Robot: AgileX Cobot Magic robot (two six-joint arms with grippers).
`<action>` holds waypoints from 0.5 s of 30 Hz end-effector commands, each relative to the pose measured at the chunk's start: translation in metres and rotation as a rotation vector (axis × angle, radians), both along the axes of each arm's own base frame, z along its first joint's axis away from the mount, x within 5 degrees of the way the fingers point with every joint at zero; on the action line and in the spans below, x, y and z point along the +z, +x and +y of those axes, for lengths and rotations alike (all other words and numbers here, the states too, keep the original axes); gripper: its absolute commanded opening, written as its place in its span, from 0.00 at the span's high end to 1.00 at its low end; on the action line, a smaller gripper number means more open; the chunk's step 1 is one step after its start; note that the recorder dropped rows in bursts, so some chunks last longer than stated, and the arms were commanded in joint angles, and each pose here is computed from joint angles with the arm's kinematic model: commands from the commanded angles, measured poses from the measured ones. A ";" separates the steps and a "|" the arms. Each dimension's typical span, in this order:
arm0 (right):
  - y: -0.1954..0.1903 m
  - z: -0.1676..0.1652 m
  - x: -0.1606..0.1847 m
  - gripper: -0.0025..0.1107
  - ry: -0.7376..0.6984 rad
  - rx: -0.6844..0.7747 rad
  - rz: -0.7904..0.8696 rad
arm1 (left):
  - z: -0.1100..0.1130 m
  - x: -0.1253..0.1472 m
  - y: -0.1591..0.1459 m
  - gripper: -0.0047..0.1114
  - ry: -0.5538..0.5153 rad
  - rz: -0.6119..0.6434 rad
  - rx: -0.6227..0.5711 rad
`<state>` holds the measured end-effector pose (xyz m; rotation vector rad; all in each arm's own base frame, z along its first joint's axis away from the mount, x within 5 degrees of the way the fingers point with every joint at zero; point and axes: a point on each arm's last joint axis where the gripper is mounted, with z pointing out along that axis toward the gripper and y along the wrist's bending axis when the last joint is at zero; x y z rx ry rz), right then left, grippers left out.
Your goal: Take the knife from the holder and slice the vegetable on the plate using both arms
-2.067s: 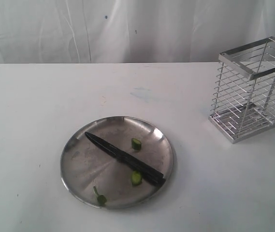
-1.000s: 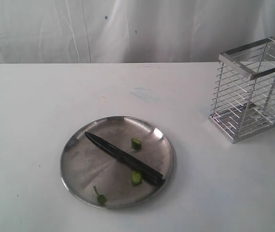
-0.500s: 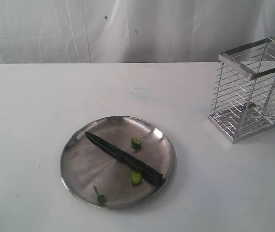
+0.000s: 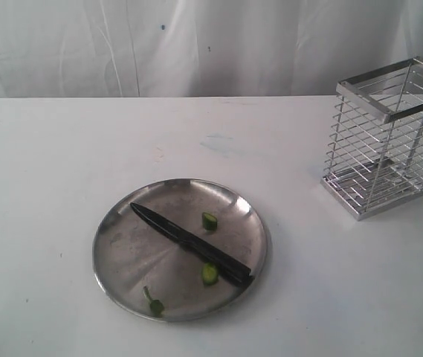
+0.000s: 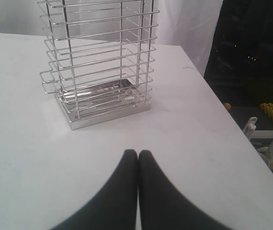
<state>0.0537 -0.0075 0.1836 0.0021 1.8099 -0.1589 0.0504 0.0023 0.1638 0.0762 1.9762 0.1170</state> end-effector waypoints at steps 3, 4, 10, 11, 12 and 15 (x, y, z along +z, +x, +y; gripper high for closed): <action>0.000 0.000 0.002 0.98 0.001 -0.008 -0.013 | 0.000 -0.001 0.000 0.96 0.003 -0.002 -0.008; 0.000 0.000 0.002 0.98 0.001 -0.008 -0.013 | -0.001 -0.001 0.000 0.96 0.000 -0.004 -0.008; 0.000 0.000 0.002 0.98 0.001 -0.008 -0.013 | -0.001 -0.001 0.000 0.96 -0.008 -0.005 -0.008; 0.000 0.000 0.002 0.98 0.001 -0.008 -0.013 | -0.001 -0.001 0.000 0.96 -0.008 -0.005 -0.008; 0.000 0.000 0.002 0.98 0.001 -0.008 -0.013 | -0.001 -0.001 0.000 0.96 -0.008 -0.005 -0.008; 0.000 0.000 0.002 0.98 0.001 -0.008 -0.013 | -0.001 -0.001 0.000 0.96 -0.008 -0.005 -0.008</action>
